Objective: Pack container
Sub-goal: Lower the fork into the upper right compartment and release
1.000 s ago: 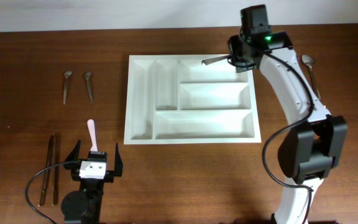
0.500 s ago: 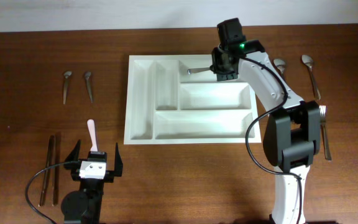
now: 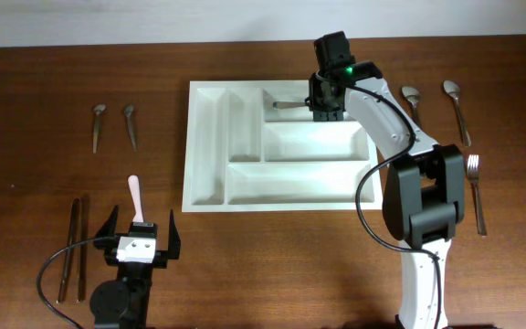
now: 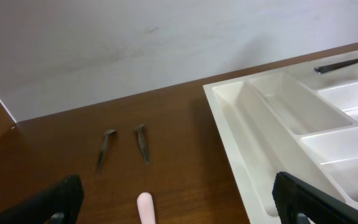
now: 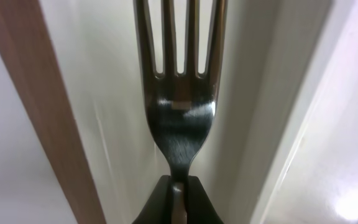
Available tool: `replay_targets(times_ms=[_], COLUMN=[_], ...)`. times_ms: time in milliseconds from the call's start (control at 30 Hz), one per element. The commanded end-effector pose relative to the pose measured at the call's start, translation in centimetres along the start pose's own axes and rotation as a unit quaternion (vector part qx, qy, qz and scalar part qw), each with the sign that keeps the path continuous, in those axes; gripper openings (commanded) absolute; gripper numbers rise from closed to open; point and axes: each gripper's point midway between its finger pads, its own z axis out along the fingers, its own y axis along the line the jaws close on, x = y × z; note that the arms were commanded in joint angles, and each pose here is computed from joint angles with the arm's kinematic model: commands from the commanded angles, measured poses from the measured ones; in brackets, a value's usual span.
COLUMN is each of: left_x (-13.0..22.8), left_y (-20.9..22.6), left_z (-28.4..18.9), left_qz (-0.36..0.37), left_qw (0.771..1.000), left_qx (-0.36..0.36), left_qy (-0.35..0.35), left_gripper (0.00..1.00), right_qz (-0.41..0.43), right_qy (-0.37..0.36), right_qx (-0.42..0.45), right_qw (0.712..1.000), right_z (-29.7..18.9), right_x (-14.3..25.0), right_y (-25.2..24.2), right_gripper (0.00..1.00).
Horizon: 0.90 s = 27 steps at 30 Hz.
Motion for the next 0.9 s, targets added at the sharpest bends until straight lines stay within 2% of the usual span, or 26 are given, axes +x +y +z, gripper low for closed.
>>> replay_targets(times_ms=[0, 133, 233, 267, 367, 500, 633, 700, 800, 867], left_x=[0.2, 0.2, 0.2, 0.2, 0.2, 0.2, 0.2, 0.2, 0.2, 0.2], left_y=[0.2, 0.2, 0.2, 0.2, 0.2, 0.2, 0.2, 0.2, 0.2, 0.2], left_z=[0.0, 0.0, 0.0, 0.0, 0.0, 0.0, 0.0, 0.0, 0.0, 0.0], left_qz=[0.0, 0.0, 0.0, 0.0, 0.0, 0.0, 0.0, 0.0, 0.0, 0.0], left_qw=[1.0, 1.0, 1.0, 1.0, 1.0, 1.0, 1.0, 1.0, 1.0, 1.0], left_qx=[-0.006, -0.006, -0.006, -0.006, -0.006, -0.006, -0.006, -0.006, -0.006, -0.006], left_qy=[-0.001, -0.001, -0.001, -0.001, -0.001, -0.001, -0.001, -0.001, -0.001, -0.001], left_gripper=[0.99, 0.99, 0.99, 0.99, 0.99, 0.99, 0.99, 0.99, 0.99, 0.99], right_qz=[0.009, 0.009, -0.007, -0.022, -0.073, -0.161, -0.251, -0.293, -0.374, -0.443], right_qy=[-0.015, -0.018, -0.027, -0.027, -0.028, -0.032, -0.044, -0.056, -0.083, -0.104], right_qx=[0.001, 0.001, -0.007, -0.012, -0.026, -0.057, -0.087, -0.107, -0.144, -0.152], right_qw=[1.0, 1.0, 1.0, 0.999, 0.997, 0.985, 0.963, 0.948, 0.913, 0.877], right_z=[0.9, 0.9, 0.9, 0.9, 0.8, 0.6, -1.1, -2.7, -6.8, -9.7], right_x=[-0.3, -0.4, -0.8, -0.9, -1.4, -2.3, -3.4, -3.9, -4.5, -5.1], right_y=[-0.1, 0.0, 0.3, 0.7, 1.5, 3.4, 6.0, 7.7, 10.7, 12.0], right_gripper=[0.08, 0.1, 0.31, 0.44, 0.68, 0.86, 0.98, 0.99, 0.98, 0.99])
